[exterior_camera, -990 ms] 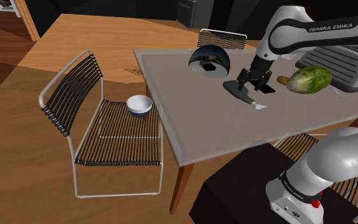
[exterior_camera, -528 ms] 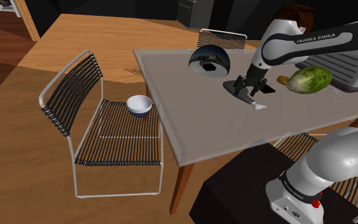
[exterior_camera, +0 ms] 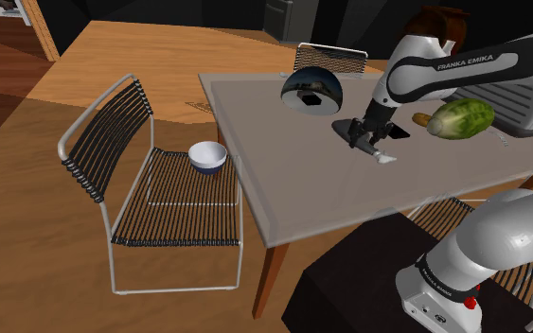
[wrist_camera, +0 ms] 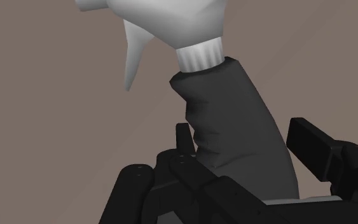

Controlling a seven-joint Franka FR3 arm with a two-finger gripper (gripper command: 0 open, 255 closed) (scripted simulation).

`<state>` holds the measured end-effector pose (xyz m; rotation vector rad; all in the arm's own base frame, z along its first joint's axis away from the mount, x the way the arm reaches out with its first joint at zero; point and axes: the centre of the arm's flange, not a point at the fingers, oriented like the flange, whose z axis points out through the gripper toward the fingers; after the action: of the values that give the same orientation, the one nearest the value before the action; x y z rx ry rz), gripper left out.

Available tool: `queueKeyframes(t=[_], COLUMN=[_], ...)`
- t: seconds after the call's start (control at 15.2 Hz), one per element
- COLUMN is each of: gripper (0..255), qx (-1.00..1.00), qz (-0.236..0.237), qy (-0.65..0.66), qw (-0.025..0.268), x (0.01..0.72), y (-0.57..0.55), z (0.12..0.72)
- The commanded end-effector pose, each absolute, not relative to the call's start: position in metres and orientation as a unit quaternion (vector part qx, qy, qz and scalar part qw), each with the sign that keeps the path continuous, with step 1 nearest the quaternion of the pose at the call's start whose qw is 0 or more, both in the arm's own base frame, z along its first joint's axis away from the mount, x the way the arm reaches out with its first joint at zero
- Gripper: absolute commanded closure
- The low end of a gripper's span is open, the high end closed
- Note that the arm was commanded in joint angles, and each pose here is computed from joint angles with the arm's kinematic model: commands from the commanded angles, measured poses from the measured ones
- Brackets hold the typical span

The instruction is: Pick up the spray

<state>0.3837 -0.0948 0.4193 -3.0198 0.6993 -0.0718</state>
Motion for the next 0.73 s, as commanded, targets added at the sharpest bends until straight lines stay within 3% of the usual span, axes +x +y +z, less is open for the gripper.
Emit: queueKeyframes(t=[0.0,0.66], gripper=[255,255], qx=[-0.974,-0.974], qz=[-0.022,-0.022], qy=[0.225,0.225], qw=[0.021,0.021], x=[0.384,0.383], y=[-0.095,-0.095], z=[0.418,0.451])
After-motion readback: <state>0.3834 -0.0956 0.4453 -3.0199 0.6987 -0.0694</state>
